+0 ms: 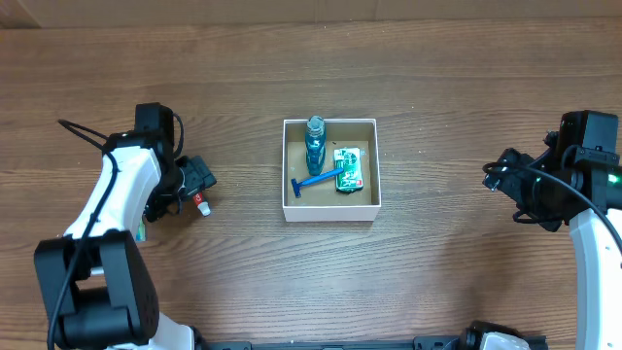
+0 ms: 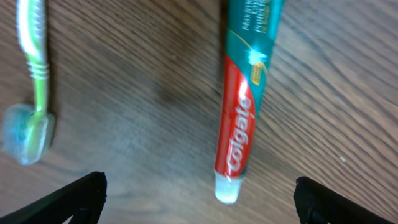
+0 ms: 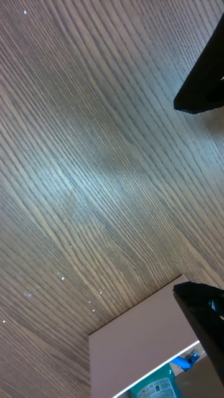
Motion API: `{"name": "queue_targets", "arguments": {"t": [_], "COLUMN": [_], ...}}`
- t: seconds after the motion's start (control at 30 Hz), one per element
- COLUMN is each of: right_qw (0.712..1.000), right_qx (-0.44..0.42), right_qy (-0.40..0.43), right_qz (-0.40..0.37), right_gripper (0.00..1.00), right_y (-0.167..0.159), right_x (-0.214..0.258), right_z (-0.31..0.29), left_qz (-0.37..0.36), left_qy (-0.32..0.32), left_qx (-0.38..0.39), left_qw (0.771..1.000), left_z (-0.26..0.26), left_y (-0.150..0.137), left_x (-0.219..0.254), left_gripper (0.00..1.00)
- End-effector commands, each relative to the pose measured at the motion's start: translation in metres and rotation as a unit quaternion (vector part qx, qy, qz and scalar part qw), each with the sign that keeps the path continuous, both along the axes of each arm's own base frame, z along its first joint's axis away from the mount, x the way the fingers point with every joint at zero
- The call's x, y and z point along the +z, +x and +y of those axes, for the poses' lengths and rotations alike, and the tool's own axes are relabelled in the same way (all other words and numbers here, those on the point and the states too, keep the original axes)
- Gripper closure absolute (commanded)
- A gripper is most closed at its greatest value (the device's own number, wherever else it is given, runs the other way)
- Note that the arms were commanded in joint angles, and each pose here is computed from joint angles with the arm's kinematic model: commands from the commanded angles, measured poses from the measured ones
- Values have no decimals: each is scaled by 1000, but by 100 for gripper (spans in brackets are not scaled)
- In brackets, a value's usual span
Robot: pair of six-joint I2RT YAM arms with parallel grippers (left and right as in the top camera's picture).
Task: Pack container
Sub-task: 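Grasp the Colgate toothpaste tube with the left gripper, then lower the toothpaste tube into the box and release it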
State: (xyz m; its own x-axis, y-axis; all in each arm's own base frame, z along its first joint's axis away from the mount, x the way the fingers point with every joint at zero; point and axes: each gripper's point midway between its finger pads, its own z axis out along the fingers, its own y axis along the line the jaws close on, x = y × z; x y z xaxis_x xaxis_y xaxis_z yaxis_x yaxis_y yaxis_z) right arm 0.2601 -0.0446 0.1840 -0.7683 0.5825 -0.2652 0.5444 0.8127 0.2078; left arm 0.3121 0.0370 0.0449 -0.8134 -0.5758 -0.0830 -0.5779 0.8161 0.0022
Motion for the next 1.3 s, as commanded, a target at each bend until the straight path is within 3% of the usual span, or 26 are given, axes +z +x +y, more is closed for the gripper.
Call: {"name": "queue_targets", "arguments": {"t": [0.0,0.1,0.27,0.3,0.33,0.4,0.5,0.67,0.77,0.83,0.87,0.9,0.93,1.03,1.07,1.13,1.27], "right_qw": [1000,1000,1000,1000,1000,1000,1000,1000,1000,1000,1000,1000,1000,1000,1000,1000,1000], "right_qx": [3,3,3,3,3,3,3,3,3,3,3,3,3,3,3,3,3], "right_qy": [-4,-4,-4,-4,-4,-5,-5,-5,-5,-5,-5,-5,-5,-6,-6,-5,-5], "right_qz": [-7,-7,-7,-7,-7,-7,-7,-7,-7,-8,-8,-9,-11,-13,-13,-13,-9], "right_gripper": [11,11,11,11,11,11,11,11,11,11,11,11,11,11,11,11,11], "right_y": [0,0,0,0,0,0,0,0,0,0,0,1,1,2,2,2,1], "right_x": [3,3,3,3,3,3,3,3,3,3,3,4,4,4,4,4,3], "right_z": [-1,-1,-1,-1,-1,-1,-1,-1,-1,-1,-1,-1,-2,-2,-2,-2,-1], "left_qz": [-4,-15,-7,-1,6,16,22,7,-54,-122,-155,-185,-200,-204,-202,-194,-139], "left_qy": [-29,-67,-68,-69,-71,-72,-71,-65,-25,-11,-6,2,13,37,46,63,67], "left_qx": [-28,-78,-79,-78,-78,-77,-74,-80,-120,-194,-258,-354,-468,-615,-634,-649,-650], "left_qw": [999,995,995,995,994,994,994,995,991,973,953,917,861,760,745,733,744], "left_z": [-8,-22,-22,-22,-22,-23,-22,-20,-32,-70,-100,-137,-181,-256,-271,-288,-293], "left_y": [12,29,29,26,23,18,15,34,56,65,64,58,44,15,11,11,28], "left_x": [-19,-44,-55,-56,-56,-56,-55,-19,51,106,130,148,158,153,148,133,75], "left_gripper": [1,2,3,10,26,44,82,87,87,87,88,88,87,91,96,96,96]}}
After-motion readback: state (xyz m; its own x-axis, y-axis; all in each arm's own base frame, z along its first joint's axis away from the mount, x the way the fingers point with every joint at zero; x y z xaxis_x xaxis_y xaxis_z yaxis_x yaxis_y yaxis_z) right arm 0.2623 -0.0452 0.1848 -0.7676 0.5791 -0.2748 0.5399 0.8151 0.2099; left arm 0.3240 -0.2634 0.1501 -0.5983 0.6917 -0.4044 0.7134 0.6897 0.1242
